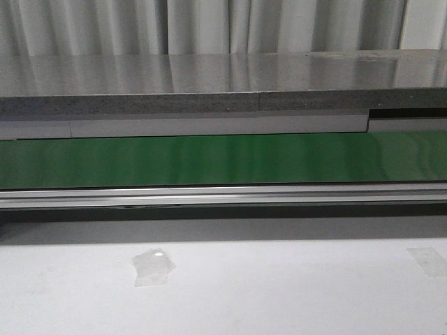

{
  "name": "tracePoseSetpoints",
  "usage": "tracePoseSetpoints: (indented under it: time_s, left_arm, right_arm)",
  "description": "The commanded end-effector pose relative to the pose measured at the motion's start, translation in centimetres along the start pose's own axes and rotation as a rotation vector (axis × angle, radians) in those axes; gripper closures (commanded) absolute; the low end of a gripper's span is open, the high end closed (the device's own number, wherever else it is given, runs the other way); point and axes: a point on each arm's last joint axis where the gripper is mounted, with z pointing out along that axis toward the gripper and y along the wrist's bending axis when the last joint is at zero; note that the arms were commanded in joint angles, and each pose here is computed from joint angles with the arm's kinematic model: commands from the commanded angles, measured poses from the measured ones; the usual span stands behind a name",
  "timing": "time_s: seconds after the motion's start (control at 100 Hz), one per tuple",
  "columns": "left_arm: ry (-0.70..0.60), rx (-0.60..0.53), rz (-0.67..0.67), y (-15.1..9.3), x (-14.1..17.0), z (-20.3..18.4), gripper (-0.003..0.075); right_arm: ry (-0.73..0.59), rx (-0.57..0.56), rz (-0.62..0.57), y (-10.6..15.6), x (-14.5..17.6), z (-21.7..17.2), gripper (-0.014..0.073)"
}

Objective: Move button from left to right
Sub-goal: 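Move the left gripper down toward the blue tray beside the belt, then lower the open left gripper over the yellow-capped button in the blue tray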

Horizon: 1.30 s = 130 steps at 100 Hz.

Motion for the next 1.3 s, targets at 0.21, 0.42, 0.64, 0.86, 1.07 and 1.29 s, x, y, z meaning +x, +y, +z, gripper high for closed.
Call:
tracePoseSetpoints:
  time_s: [0.21, 0.42, 0.64, 0.86, 1.07, 1.29]
  left_arm:
    - [0.310, -0.031, -0.015, -0.7, -7.2, 2.0, 0.0740]
    - [0.573, -0.058, -0.013, -0.9, -8.9, 4.3, 0.0740]
    - [0.690, -0.069, -0.008, -0.8, -8.3, 7.1, 0.0740]
    - [0.738, -0.071, -0.001, -0.8, -7.7, 8.5, 0.0722]
    - [0.740, -0.067, 0.022, -0.7, -7.7, 8.6, 0.0441]
    - [0.741, -0.078, 0.035, -0.6, -7.7, 8.5, 0.0235]
  right_arm:
    - [-0.120, 0.003, -0.010, 0.0, -1.4, -0.3, 0.0661]
    - [-0.120, 0.003, -0.010, 0.0, -1.4, -0.3, 0.0661]
    - [-0.120, 0.003, -0.010, 0.0, -1.4, -0.3, 0.0661]
    - [-0.120, 0.003, -0.010, 0.0, -1.4, -0.3, 0.0661]
    - [-0.120, 0.003, -0.010, 0.0, -1.4, -0.3, 0.0661]
    - [-0.120, 0.003, -0.010, 0.0, -1.4, -0.3, 0.0661]
